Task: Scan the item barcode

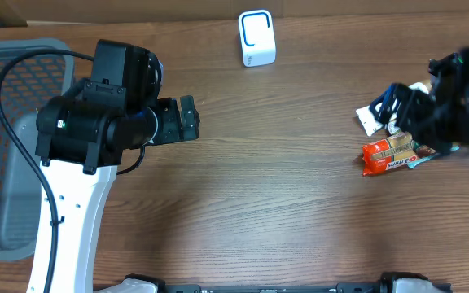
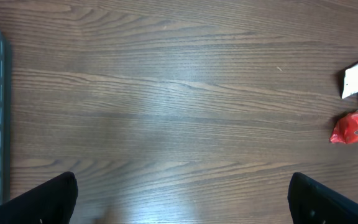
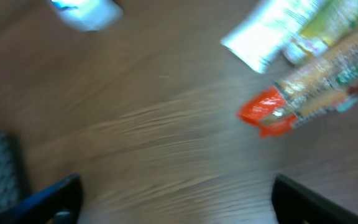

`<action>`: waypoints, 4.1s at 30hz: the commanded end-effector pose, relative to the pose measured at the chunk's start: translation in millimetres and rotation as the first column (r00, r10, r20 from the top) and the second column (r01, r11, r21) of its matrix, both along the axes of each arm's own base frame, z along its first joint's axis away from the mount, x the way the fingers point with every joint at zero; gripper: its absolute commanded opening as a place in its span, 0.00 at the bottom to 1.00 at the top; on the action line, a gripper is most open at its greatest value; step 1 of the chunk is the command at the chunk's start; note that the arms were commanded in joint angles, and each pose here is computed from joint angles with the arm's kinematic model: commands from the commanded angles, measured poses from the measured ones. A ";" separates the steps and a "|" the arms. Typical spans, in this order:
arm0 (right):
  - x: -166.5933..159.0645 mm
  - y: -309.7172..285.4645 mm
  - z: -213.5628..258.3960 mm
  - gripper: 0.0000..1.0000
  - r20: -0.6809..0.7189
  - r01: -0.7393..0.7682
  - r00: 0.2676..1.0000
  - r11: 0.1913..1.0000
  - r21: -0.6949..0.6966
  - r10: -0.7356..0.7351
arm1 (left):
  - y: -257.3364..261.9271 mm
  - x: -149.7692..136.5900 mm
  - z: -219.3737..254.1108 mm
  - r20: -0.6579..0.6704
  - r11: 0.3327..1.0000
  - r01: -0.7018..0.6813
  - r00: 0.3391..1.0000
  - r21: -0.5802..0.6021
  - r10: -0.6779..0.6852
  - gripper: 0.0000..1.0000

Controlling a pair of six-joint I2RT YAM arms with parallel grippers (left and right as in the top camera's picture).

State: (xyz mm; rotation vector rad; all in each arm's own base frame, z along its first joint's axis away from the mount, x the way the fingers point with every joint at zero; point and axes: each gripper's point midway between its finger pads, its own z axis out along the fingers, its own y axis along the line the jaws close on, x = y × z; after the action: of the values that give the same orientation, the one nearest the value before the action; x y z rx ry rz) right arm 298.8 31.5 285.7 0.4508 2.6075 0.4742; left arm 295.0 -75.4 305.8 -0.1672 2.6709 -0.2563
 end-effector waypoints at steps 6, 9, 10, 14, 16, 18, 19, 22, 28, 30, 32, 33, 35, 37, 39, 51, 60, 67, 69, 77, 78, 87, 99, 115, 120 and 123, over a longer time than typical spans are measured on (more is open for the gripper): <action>-76.9 21.5 88.6 1.00 0.350 -0.106 0.930 0.994 -0.034 0.112 | -0.3 1.2 4.7 0.019 1.000 0.020 1.000 0.009 -0.020 1.00; -90.7 21.5 98.6 1.00 0.397 -0.104 0.911 0.994 -0.039 0.111 | -0.3 1.2 4.7 0.019 1.000 0.020 1.000 0.009 -0.020 1.00; -94.2 21.5 101.0 1.00 0.409 -0.104 0.906 0.994 -0.041 0.112 | -0.3 1.2 4.7 0.019 1.000 0.020 1.000 0.009 -0.020 1.00; -103.6 15.0 96.6 1.00 0.395 -0.085 0.912 0.993 -0.078 0.109 | -0.3 1.2 4.7 0.019 1.000 0.020 1.000 0.009 -0.020 1.00; -106.2 12.0 88.5 1.00 0.361 -0.074 0.927 0.993 -0.087 0.101 | -0.3 1.2 4.7 0.019 1.000 0.020 1.000 0.009 -0.020 1.00; -101.1 8.8 85.8 1.00 0.363 -0.059 0.927 0.993 -0.099 0.092 | -0.3 1.2 4.7 0.019 1.000 0.020 1.000 0.009 -0.020 1.00; -95.8 6.5 85.2 1.00 0.375 -0.052 0.923 0.992 -0.113 0.091 | -0.3 1.2 4.7 0.019 1.000 0.020 1.000 0.009 -0.020 1.00; -78.2 4.8 90.3 1.00 0.476 -0.062 0.868 0.983 -0.173 0.138 | -0.3 1.2 4.7 0.019 1.000 0.020 1.000 0.009 -0.020 1.00; -63.4 4.8 72.1 1.00 0.698 -0.018 0.697 0.977 -0.211 0.164 | -0.3 1.2 4.7 0.019 1.000 0.020 1.000 0.009 -0.020 1.00; -63.5 4.3 60.8 1.00 0.752 0.001 0.638 0.977 -0.215 0.165 | -0.3 1.2 4.7 0.019 1.000 0.020 1.000 0.009 -0.020 0.99; -64.3 4.3 46.6 1.00 0.793 0.016 0.586 0.977 -0.215 0.165 | -0.3 1.2 4.7 0.019 1.000 0.020 1.000 0.009 -0.020 1.00; -64.5 4.3 38.9 1.00 0.808 0.021 0.565 0.977 -0.214 0.165 | -0.3 1.2 4.7 0.019 1.000 0.020 1.000 0.009 -0.020 1.00; -63.8 4.5 22.0 1.00 0.834 0.030 0.526 0.977 -0.211 0.164 | -0.3 1.2 4.7 0.019 1.000 0.020 1.000 0.009 -0.020 1.00; -61.7 6.2 3.5 1.00 0.857 0.030 0.487 0.978 -0.207 0.166 | -0.3 1.2 4.7 0.019 1.000 0.020 1.000 0.009 -0.020 1.00; -58.2 8.6 -13.9 1.00 0.873 0.023 0.456 0.978 -0.205 0.172 | -0.3 1.2 4.7 0.019 1.000 0.020 1.000 0.009 -0.020 1.00; -58.3 27.4 -76.4 1.00 0.892 -0.043 0.405 0.979 -0.202 0.201 | -0.3 1.2 4.7 0.019 1.000 0.020 1.000 0.009 -0.020 1.00; -63.0 38.1 -100.0 1.00 0.891 -0.088 0.397 0.976 -0.201 0.220 | -0.3 1.2 4.7 0.019 1.000 0.020 1.000 0.009 -0.020 1.00; -64.0 38.7 -110.3 1.00 0.875 -0.098 0.430 0.974 -0.203 0.225 | -0.3 1.2 4.7 0.019 1.000 0.020 1.000 0.009 -0.020 1.00; -64.0 38.8 -110.3 1.00 0.875 -0.099 0.429 0.974 -0.203 0.225 | -0.3 1.2 4.7 0.019 1.000 0.020 1.000 0.009 -0.020 1.00; -63.9 38.8 -110.5 1.00 0.874 -0.099 0.430 0.974 -0.203 0.225 | -0.3 1.2 4.7 0.019 1.000 0.020 1.000 0.009 -0.020 1.00; -63.9 38.7 -110.5 1.00 0.874 -0.099 0.430 0.974 -0.203 0.225 | -0.3 1.2 4.7 0.019 1.000 0.020 1.000 0.009 -0.020 1.00; -63.9 38.7 -110.5 1.00 0.874 -0.099 0.430 0.974 -0.203 0.225 | -0.3 1.2 4.7 0.019 1.000 0.020 1.000 0.009 -0.020 1.00; -63.9 38.7 -110.5 1.00 0.874 -0.099 0.430 0.974 -0.203 0.225 | -0.2 1.3 4.8 0.019 1.000 0.019 1.000 0.009 -0.020 1.00; -63.9 38.7 -110.5 1.00 0.874 -0.099 0.430 0.974 -0.203 0.225 | 35.5 -25.9 17.3 0.198 0.996 -0.084 0.976 -0.016 0.086 0.99; -63.9 38.7 -110.5 1.00 0.874 -0.099 0.430 0.974 -0.203 0.225 | 46.8 -17.6 2.6 0.449 0.992 -0.105 0.885 -0.073 0.127 1.00; -63.9 38.7 -110.5 1.00 0.874 -0.099 0.430 0.974 -0.203 0.225 | 50.0 -18.7 -8.4 0.602 0.994 -0.081 0.791 -0.074 0.110 0.99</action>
State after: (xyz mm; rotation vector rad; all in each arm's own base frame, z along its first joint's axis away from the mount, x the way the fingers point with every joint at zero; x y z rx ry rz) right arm 234.8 70.6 176.4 -0.1294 1.5909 0.4433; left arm 286.3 -28.0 319.7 -0.2537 2.0771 -0.2960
